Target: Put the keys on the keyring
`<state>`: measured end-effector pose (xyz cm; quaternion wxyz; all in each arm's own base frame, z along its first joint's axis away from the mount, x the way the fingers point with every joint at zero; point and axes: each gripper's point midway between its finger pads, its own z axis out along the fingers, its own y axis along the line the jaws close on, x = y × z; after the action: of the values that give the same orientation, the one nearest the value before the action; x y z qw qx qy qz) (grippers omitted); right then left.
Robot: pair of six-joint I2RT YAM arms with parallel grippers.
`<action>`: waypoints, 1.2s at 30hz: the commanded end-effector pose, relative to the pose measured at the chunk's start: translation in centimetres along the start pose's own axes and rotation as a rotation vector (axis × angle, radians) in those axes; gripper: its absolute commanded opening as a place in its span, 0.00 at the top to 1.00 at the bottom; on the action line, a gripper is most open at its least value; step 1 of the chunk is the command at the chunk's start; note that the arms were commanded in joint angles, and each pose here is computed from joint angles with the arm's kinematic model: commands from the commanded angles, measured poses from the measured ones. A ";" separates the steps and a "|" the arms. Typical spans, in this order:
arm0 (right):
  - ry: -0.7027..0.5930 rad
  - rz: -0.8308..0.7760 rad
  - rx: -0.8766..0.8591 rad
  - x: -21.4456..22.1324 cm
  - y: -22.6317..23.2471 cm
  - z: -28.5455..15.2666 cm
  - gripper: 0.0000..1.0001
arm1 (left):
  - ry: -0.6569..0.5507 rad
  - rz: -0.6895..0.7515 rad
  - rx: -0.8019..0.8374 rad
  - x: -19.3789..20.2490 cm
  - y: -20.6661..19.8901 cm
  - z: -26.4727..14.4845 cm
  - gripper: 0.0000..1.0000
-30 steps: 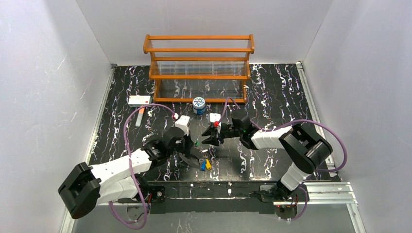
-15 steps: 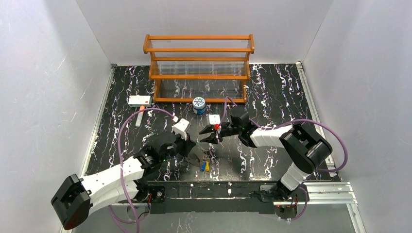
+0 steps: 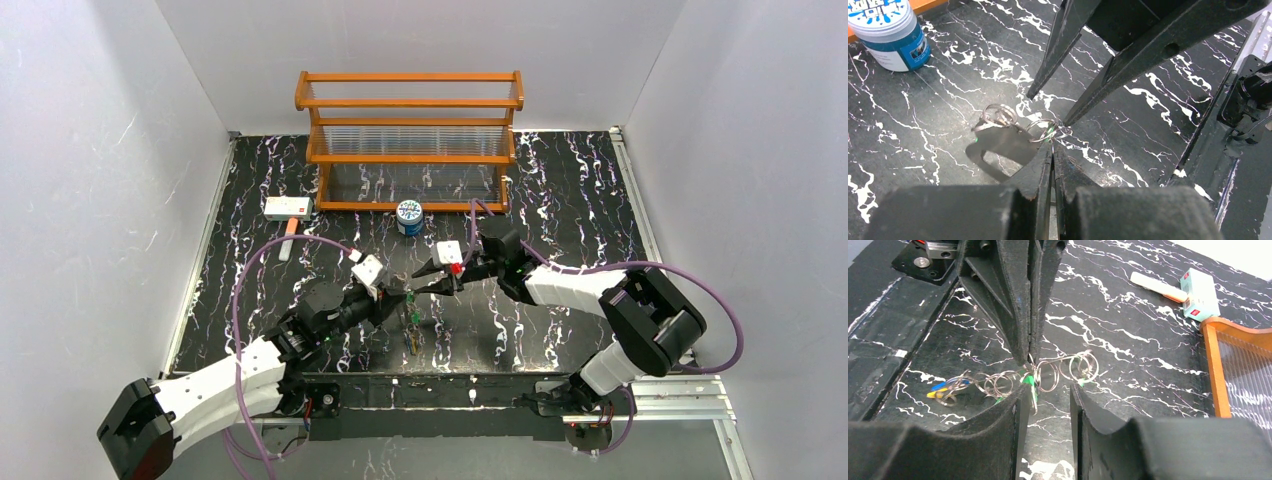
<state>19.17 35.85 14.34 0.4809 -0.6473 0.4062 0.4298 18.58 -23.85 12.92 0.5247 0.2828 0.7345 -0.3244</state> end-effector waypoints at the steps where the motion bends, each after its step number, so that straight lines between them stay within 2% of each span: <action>1: -0.040 -0.040 -0.047 -1.2 0.5 0.2 0.60 | -0.080 0.045 0.055 -1.9 -1.0 0.0 1.00; 8: -0.035 -0.014 -0.061 -0.6 1.0 0.4 0.72 | -0.092 0.049 0.060 -2.0 -1.1 0.0 1.00; 12: -0.030 0.011 -0.068 -0.3 1.3 0.5 0.83 | -0.098 0.054 0.062 -2.1 -1.1 -0.1 1.00; 14: -0.016 0.038 -0.062 0.1 1.2 0.5 0.84 | -0.099 0.054 0.060 -2.1 -1.0 -0.1 1.00; 18: 0.020 0.076 -0.005 0.8 0.6 0.3 0.79 | -0.101 0.049 0.052 -2.0 -0.9 -0.1 1.00; 21: 0.035 0.074 0.032 0.9 0.4 -0.1 0.65 | -0.095 0.042 0.045 -1.7 -0.8 -0.1 1.00; 24: 0.042 0.071 0.051 0.9 0.4 -0.4 0.60 | -0.094 0.035 0.034 -1.6 -0.6 -0.1 1.00; 31: 0.035 0.088 0.072 0.9 0.9 -0.8 0.59 | -0.083 0.007 -0.012 -1.3 0.2 0.0 1.00; 36: 0.020 0.100 0.061 0.7 1.5 -0.5 0.64 | -0.072 -0.005 -0.026 -1.0 0.4 0.3 1.00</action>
<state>18.25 34.39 11.80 0.4538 -0.6208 0.4736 0.4294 18.84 -23.73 12.89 0.5383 0.2766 0.7271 -0.3239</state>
